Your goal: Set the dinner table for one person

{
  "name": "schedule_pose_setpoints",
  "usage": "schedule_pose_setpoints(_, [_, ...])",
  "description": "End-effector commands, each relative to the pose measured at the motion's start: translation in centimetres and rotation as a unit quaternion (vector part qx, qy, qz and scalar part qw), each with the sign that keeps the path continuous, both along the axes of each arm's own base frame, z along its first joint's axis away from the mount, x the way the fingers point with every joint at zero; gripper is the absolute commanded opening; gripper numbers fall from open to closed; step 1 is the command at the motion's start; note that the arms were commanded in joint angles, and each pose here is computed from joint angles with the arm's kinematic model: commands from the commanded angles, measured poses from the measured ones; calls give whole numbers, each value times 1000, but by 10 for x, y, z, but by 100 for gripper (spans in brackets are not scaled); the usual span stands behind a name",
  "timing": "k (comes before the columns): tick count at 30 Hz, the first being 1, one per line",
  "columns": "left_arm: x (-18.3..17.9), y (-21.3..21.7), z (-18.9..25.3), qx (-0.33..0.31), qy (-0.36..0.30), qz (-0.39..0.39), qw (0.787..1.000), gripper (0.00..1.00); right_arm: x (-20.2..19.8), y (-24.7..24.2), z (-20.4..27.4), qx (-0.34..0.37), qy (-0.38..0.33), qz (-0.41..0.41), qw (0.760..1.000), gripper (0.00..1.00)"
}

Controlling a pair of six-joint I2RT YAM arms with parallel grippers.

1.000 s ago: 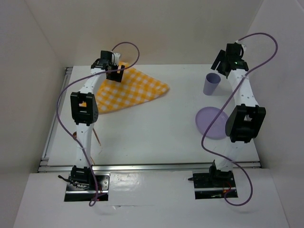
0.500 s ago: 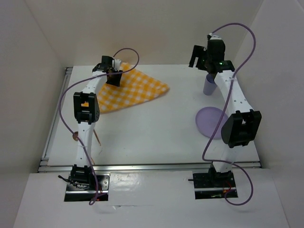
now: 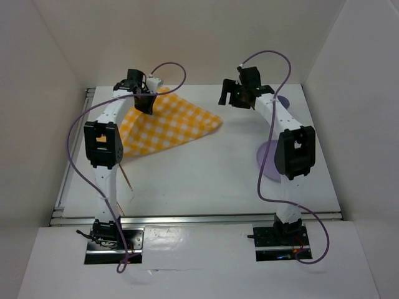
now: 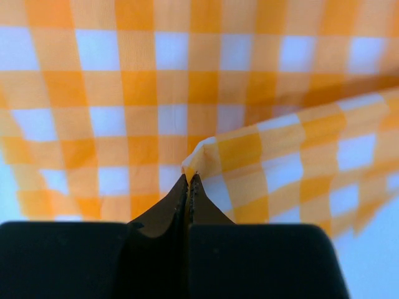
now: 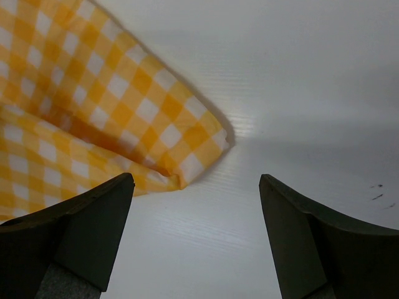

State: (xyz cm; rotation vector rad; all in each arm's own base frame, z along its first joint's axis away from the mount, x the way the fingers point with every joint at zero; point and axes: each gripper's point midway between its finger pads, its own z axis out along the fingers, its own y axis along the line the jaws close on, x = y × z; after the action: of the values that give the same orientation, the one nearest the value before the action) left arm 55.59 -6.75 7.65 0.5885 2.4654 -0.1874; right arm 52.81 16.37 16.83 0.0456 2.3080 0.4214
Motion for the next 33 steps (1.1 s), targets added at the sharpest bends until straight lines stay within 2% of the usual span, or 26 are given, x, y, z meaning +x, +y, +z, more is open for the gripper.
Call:
schedule_pose_setpoints(1, [-25, -19, 95, -11, -77, -98, 992, 0, -2, 17, 7, 33, -1, 4, 999, 89])
schedule_pose_setpoints(6, [-71, -42, 107, -23, -48, -190, 980, 3, -23, 27, -36, 30, 59, 13, 998, 89])
schedule_pose_setpoints(12, [-123, -53, 101, -43, 27, -231, 972, 0, -48, 35, -90, 49, 127, 31, 990, 91])
schedule_pose_setpoints(14, [-138, -63, 111, -46, 29, -248, 967, 0, -46, 40, -93, 62, 128, 37, 989, 91])
schedule_pose_setpoints(17, [-147, -75, 135, -39, -3, -274, 961, 0, -46, 48, -104, 88, 139, 34, 986, 91])
schedule_pose_setpoints(20, [-158, -86, 162, -47, -37, -293, 954, 0, -45, 58, -116, 86, 146, 37, 985, 91])
schedule_pose_setpoints(21, [-162, -91, 169, -52, -44, -301, 951, 0, -51, 59, -132, 75, 170, 35, 982, 91])
schedule_pose_setpoints(25, [-174, -92, 168, -61, -44, -305, 949, 0, -53, 63, -147, 93, 197, 10, 976, 91])
schedule_pose_setpoints(30, [-185, -91, 175, -57, -44, -308, 949, 0, -51, 77, -157, 141, 214, 4, 967, 76])
schedule_pose_setpoints(33, [-185, -93, 193, -61, -74, -308, 946, 0, -47, 78, -165, 150, 222, -20, 963, 46])
